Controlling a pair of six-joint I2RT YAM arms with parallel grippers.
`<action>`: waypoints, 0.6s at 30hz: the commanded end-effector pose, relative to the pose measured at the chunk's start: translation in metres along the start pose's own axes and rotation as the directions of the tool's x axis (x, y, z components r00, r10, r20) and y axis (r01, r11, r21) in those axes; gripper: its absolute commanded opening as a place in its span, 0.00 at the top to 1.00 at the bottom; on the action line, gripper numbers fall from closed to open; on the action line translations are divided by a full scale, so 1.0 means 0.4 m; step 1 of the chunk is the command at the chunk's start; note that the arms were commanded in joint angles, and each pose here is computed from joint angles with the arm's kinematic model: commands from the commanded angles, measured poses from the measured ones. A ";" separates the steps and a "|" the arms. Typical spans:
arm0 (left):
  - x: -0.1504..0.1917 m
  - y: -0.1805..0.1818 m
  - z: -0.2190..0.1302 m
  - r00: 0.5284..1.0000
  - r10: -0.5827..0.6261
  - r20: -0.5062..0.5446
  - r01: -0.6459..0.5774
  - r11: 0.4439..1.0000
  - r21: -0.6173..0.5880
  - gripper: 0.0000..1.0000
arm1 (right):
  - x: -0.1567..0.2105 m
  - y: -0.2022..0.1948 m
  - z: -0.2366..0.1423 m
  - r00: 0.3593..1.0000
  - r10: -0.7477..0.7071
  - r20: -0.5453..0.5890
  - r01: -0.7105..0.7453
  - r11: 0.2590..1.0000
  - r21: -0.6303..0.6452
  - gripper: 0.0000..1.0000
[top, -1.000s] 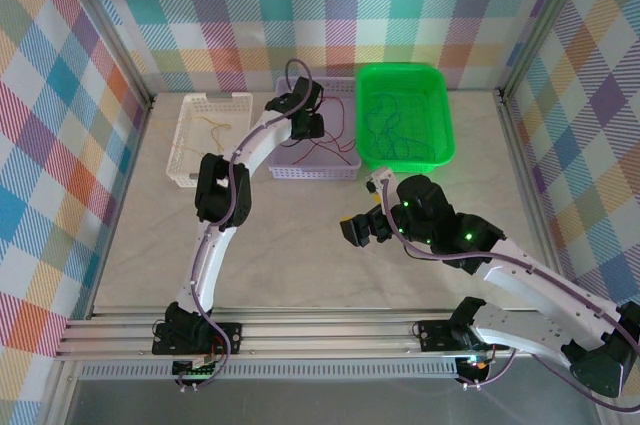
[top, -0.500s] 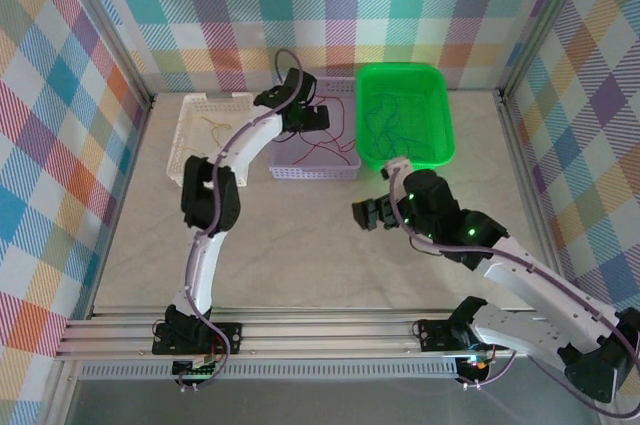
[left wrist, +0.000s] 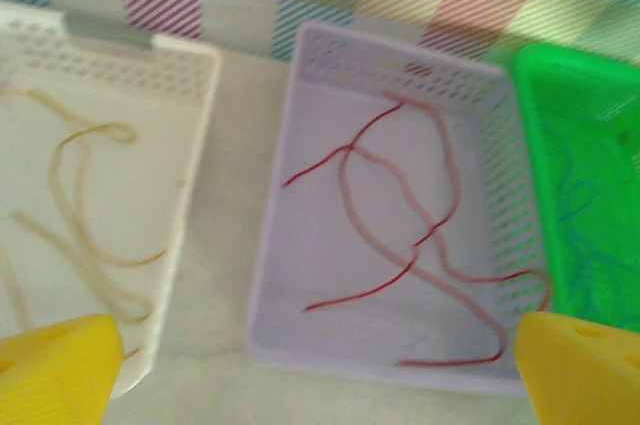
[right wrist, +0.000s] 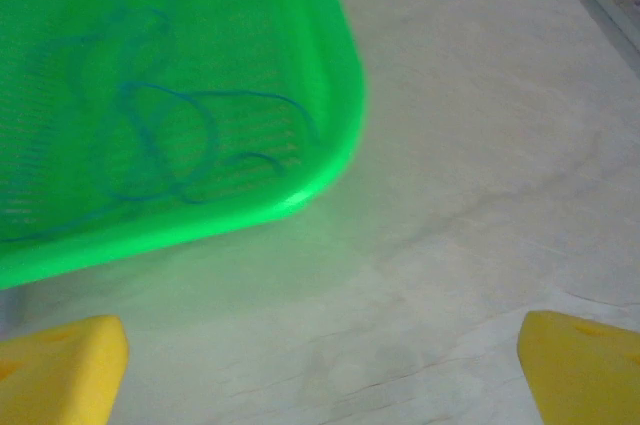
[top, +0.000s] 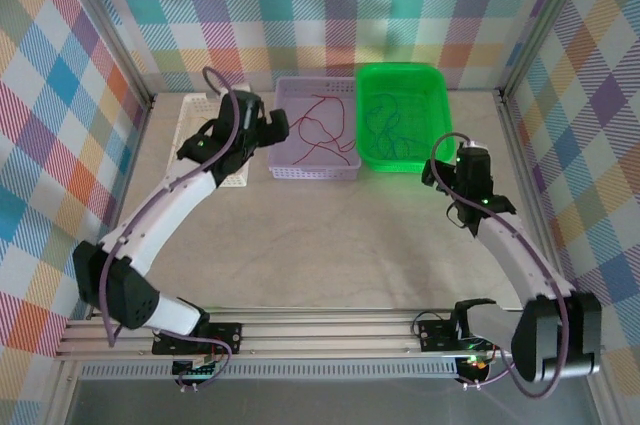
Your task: Untangle the cables
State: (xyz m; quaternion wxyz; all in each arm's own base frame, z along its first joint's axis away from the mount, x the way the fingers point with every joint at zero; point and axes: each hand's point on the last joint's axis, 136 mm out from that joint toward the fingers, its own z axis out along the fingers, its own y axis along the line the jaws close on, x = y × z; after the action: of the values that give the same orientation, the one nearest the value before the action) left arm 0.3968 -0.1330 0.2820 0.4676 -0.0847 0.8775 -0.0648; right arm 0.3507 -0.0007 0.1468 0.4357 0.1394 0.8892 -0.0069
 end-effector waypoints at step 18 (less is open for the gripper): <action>0.213 0.435 0.005 0.998 -0.035 0.051 0.055 0.887 -0.459 0.00 | 0.043 0.040 0.168 0.937 -0.146 0.317 0.205 0.965 -0.161 0.00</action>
State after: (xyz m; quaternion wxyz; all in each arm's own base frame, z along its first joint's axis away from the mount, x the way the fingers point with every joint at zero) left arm 0.3300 -0.0052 0.1801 0.4328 -0.1683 0.8801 0.0986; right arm 0.3883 -0.0028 0.0734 0.5272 0.0538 0.8480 -0.0020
